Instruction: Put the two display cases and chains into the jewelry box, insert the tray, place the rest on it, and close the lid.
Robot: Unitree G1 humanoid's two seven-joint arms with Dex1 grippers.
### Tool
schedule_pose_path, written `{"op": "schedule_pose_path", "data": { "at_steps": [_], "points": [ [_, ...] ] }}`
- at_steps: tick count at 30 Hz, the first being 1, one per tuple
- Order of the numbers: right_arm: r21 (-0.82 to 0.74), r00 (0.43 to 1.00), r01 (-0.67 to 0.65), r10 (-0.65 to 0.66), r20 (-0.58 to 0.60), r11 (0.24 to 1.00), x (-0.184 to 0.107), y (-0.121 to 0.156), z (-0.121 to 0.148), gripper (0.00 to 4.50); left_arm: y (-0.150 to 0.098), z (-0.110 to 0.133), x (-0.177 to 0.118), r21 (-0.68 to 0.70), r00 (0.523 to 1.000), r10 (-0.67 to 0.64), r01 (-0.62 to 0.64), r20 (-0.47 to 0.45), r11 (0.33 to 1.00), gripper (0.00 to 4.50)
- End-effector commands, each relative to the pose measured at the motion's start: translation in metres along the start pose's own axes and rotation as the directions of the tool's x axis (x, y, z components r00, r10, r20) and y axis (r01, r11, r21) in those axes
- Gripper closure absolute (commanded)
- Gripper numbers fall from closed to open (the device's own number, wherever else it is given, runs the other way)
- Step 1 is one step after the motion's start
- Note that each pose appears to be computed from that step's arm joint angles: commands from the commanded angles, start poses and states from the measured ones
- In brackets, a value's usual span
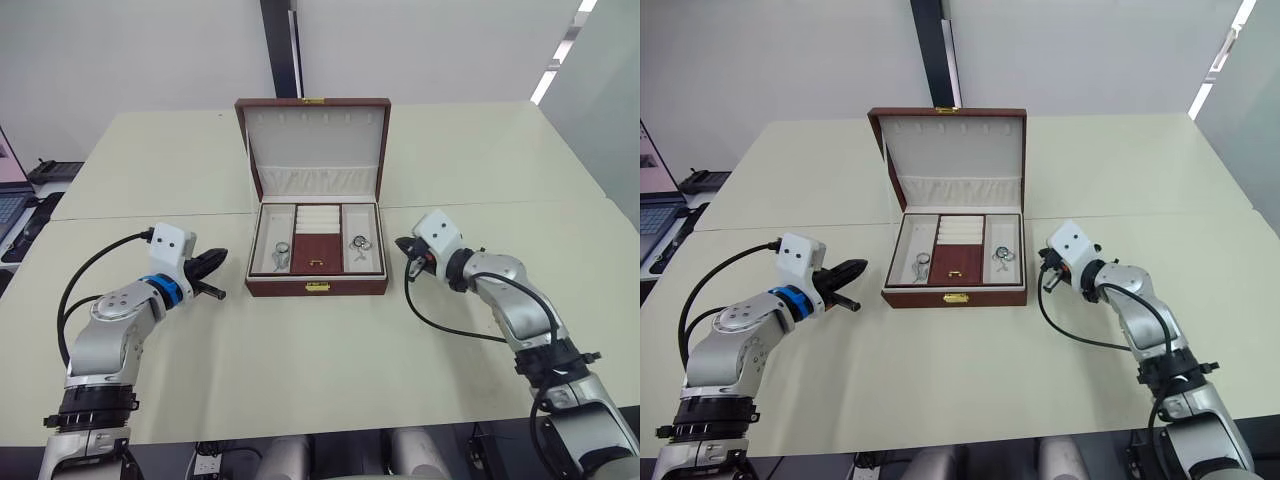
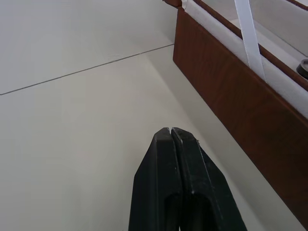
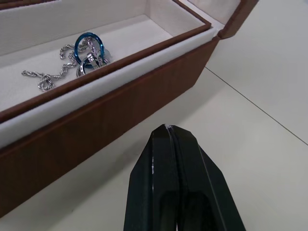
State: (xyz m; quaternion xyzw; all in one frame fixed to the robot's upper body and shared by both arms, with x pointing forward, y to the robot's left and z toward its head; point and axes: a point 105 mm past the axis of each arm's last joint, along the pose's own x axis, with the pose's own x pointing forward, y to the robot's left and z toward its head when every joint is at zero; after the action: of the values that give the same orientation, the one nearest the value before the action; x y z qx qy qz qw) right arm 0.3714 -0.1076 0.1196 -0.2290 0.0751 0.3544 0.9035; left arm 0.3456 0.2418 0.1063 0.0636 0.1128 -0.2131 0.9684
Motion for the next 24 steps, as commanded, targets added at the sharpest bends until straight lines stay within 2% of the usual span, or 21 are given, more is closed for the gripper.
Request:
{"op": "schedule_pose_path", "data": {
  "at_steps": [1, 11, 24],
  "points": [
    [-0.038, 0.998, -0.049, 0.05, 0.036, 0.998, 0.006, 0.01, 0.015, 4.49, -0.01, 0.009, 0.005, 0.01, 0.998, -0.051, 0.05, 0.023, 0.999, 4.5],
    [-0.015, 0.98, -0.18, 0.181, 0.078, 0.984, 0.003, 0.041, 0.024, 4.49, -0.041, 0.009, 0.006, 0.007, 0.983, -0.183, 0.183, 0.018, 0.983, 4.5],
    [0.002, 0.967, -0.246, 0.245, 0.067, 0.969, -0.013, 0.053, 0.023, 4.49, -0.066, 0.005, -0.011, -0.003, 0.959, -0.282, 0.282, -0.002, 0.959, 4.5]
  ]
}}
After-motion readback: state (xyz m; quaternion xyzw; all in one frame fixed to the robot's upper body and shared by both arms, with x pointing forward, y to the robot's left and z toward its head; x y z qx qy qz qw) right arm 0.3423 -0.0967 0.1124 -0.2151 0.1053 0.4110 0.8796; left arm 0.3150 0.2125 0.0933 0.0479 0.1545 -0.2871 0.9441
